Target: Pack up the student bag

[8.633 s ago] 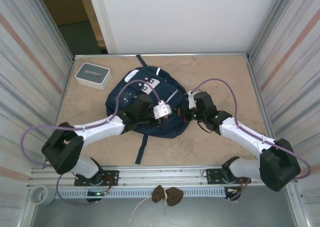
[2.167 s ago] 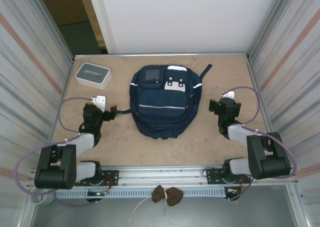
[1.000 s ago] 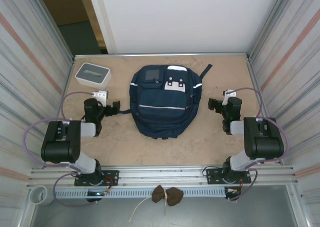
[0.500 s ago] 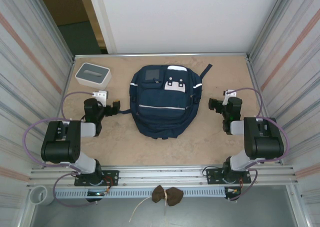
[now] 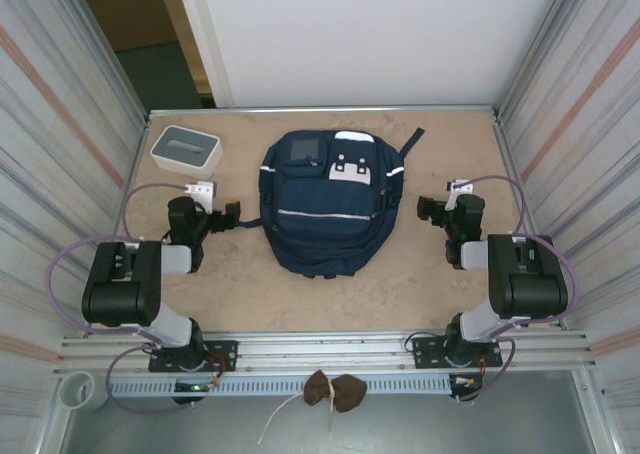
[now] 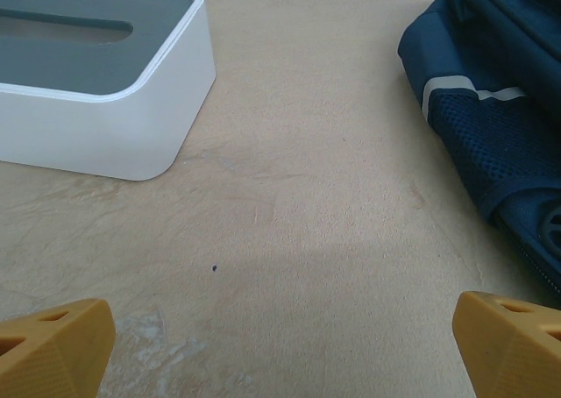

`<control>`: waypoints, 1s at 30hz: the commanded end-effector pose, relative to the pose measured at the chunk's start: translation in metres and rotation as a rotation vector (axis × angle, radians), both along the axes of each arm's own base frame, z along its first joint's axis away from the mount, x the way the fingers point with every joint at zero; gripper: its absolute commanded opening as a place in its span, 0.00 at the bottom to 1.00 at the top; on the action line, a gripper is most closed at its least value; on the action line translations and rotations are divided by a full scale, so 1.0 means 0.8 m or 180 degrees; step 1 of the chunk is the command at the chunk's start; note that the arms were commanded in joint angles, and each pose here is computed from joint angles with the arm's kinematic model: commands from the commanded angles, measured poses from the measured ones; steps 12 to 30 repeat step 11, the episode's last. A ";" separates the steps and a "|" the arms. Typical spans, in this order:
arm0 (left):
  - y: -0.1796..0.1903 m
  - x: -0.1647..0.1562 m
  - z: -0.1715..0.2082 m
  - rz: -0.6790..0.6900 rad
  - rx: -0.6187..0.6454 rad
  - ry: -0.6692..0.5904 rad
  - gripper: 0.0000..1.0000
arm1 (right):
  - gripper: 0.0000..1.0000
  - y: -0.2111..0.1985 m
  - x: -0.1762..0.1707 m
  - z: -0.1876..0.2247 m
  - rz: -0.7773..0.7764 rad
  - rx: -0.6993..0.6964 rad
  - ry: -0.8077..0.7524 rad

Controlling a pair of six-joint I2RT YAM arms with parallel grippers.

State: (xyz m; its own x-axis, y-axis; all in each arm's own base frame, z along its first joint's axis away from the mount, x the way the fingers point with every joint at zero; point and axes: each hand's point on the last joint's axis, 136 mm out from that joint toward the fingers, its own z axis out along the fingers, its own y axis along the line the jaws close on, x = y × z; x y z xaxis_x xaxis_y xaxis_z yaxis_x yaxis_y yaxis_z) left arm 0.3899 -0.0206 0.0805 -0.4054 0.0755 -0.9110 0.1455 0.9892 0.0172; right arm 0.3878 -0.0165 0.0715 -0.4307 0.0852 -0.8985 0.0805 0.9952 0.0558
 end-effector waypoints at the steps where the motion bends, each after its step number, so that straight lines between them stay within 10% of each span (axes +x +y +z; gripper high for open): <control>1: 0.001 0.006 0.014 0.0032 0.0016 -0.0098 0.99 | 0.99 -0.001 0.010 0.013 -0.0001 0.0060 -0.0112; 30: 0.001 0.006 0.014 0.0034 0.0016 -0.0097 0.99 | 0.99 -0.001 0.009 0.012 0.0005 0.0064 -0.0101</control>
